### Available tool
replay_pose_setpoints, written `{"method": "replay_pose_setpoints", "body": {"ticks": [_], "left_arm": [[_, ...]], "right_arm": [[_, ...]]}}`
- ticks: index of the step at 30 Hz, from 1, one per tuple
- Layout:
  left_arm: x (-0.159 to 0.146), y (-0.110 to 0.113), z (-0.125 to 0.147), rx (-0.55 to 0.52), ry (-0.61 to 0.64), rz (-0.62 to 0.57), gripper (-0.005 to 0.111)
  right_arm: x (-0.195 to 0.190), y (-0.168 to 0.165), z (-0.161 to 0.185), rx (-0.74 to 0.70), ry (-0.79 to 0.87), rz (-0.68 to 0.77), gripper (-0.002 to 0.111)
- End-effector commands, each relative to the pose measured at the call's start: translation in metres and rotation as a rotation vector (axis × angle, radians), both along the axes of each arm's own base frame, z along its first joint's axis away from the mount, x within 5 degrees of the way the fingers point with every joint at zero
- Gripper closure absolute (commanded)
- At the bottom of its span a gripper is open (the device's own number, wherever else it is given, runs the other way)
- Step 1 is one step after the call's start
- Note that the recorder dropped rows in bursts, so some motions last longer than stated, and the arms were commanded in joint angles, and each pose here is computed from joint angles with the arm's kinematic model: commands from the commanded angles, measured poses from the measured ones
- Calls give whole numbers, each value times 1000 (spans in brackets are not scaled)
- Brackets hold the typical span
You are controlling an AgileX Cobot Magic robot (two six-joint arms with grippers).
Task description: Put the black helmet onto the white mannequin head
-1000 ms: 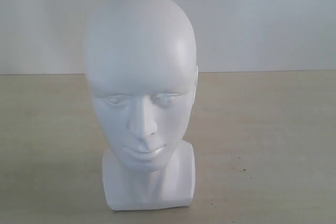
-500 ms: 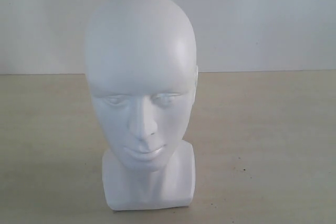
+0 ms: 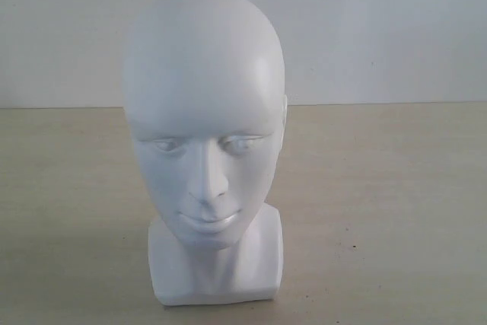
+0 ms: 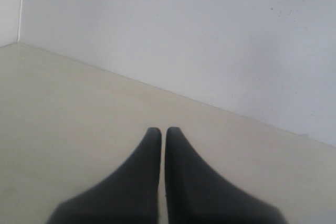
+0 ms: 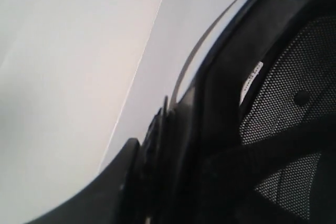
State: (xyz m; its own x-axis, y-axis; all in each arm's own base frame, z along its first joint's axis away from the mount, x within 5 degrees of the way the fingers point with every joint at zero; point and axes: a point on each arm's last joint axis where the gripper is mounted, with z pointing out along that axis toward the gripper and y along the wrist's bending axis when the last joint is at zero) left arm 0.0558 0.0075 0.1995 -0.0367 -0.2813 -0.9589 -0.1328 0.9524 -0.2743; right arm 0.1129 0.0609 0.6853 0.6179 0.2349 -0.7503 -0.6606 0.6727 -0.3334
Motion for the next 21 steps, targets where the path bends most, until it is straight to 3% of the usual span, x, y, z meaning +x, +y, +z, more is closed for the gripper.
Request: {"method": "replay_pose_setpoints", "body": {"ticks": [1,6,8,16,21], "left_arm": [[0,0,0,4,-4,2,102],[0,0,0,4,-4,2,102],[0,0,0,4,-4,2,102],[0,0,0,4,-4,2,102],[0,0,0,4,-4,2,102]], "right_arm": [[-20,4,3,-145,-120,-212,109],[-18,8,-6,-352,-127,-388,109],[-16,10,-9,-382,-95,-395,109],[-22,12,-3,48,349,-3,109],[-33,12,10,298,455,307,109]]}}
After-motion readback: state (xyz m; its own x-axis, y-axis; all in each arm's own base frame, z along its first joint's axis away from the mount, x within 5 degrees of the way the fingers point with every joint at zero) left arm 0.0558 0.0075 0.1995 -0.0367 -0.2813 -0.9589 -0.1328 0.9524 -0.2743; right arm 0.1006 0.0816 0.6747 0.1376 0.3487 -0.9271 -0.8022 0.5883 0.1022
